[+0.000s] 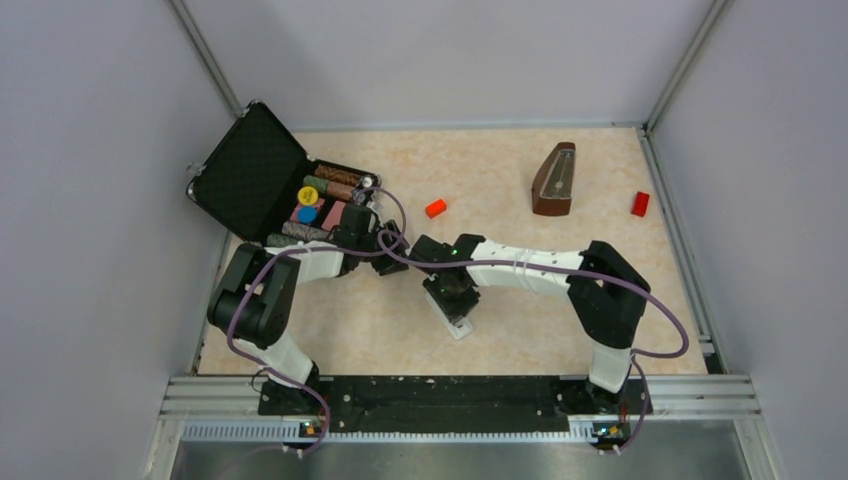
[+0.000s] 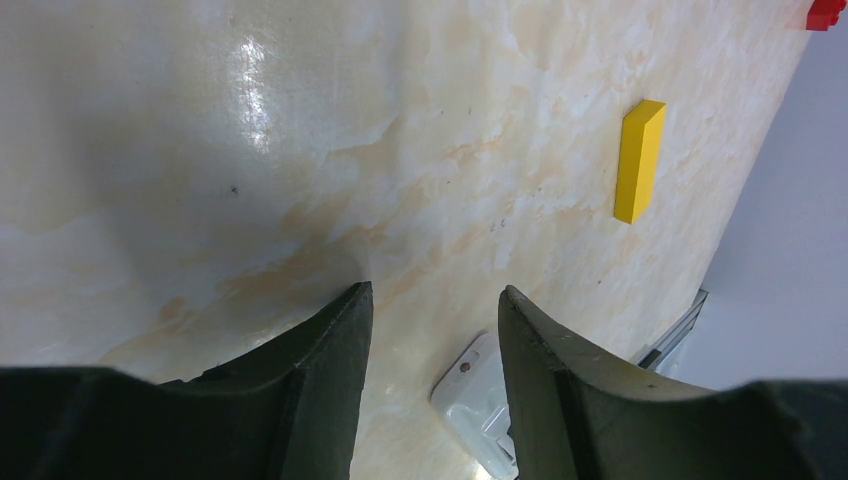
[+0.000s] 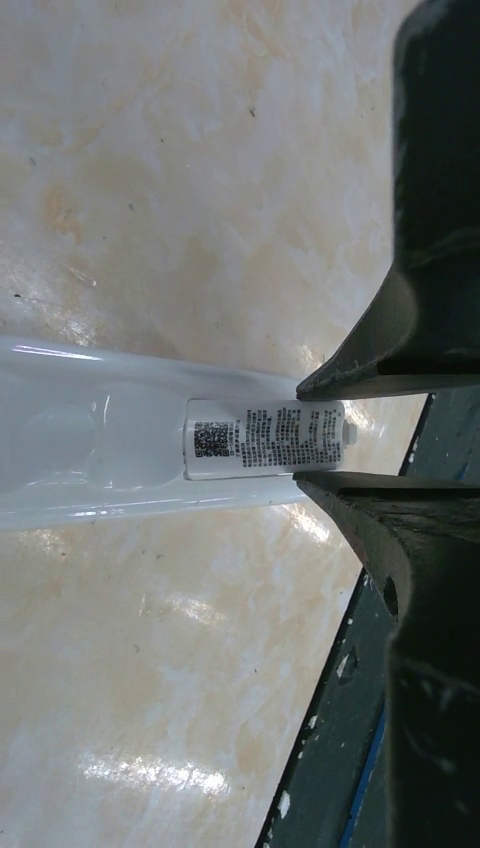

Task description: Load the batteries into the remote control

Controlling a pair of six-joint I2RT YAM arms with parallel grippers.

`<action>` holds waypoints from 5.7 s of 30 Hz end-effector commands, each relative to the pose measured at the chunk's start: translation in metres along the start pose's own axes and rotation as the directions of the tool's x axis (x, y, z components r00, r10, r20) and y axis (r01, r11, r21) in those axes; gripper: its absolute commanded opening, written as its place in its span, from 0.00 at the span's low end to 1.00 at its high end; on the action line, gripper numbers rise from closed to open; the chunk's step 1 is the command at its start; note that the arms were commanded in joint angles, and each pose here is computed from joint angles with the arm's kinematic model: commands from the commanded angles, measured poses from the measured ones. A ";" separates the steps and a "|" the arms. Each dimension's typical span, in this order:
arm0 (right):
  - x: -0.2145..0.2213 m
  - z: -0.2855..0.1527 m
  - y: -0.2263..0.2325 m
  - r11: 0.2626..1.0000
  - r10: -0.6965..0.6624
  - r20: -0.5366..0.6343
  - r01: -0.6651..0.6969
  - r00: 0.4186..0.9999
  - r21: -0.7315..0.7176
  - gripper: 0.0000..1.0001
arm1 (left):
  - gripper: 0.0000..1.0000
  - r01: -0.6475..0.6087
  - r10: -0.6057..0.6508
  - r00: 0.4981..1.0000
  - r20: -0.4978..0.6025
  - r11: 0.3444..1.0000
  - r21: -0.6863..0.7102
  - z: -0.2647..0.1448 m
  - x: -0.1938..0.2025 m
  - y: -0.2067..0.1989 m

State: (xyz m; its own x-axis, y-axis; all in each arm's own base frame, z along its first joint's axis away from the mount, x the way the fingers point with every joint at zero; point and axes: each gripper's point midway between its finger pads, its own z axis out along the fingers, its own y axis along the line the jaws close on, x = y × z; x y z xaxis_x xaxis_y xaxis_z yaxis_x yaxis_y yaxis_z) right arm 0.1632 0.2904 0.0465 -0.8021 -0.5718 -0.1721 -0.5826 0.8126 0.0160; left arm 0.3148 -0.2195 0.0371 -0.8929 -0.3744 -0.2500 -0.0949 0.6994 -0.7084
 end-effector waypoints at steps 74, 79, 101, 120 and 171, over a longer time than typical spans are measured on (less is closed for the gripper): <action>-0.003 -0.022 0.003 0.295 0.953 0.029 -0.905 0.301 -0.307 0.36 | 0.65 0.113 -0.110 0.982 -0.155 0.994 0.010 -0.015 0.079 -0.018; -0.003 -0.019 0.004 0.293 0.954 0.028 -0.907 0.299 -0.303 0.33 | 0.65 0.114 -0.112 0.981 -0.160 0.993 0.003 -0.013 0.080 -0.015; -0.004 -0.012 0.007 0.292 0.955 0.033 -0.911 0.296 -0.292 0.18 | 0.65 0.110 -0.109 0.981 -0.160 0.994 -0.005 -0.012 0.080 -0.013; -0.001 -0.028 0.015 0.296 0.954 0.042 -0.907 0.297 -0.300 0.37 | 0.65 0.088 -0.092 0.988 -0.123 0.995 -0.038 -0.012 0.073 -0.008; 0.016 0.004 0.012 0.237 0.971 0.032 -0.942 0.236 -0.238 0.20 | 0.65 0.104 -0.109 0.989 -0.104 0.993 -0.046 -0.016 0.068 0.001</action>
State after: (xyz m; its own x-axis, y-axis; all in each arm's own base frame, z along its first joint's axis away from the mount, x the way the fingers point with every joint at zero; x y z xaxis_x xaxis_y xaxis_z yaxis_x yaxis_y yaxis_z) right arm 0.1433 0.2907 0.0432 -0.7553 0.6542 -0.0394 0.5875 0.7025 0.4016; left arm 0.2416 -0.2467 0.0381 -0.9297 -0.3642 -0.0558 -0.2093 0.6466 -0.7335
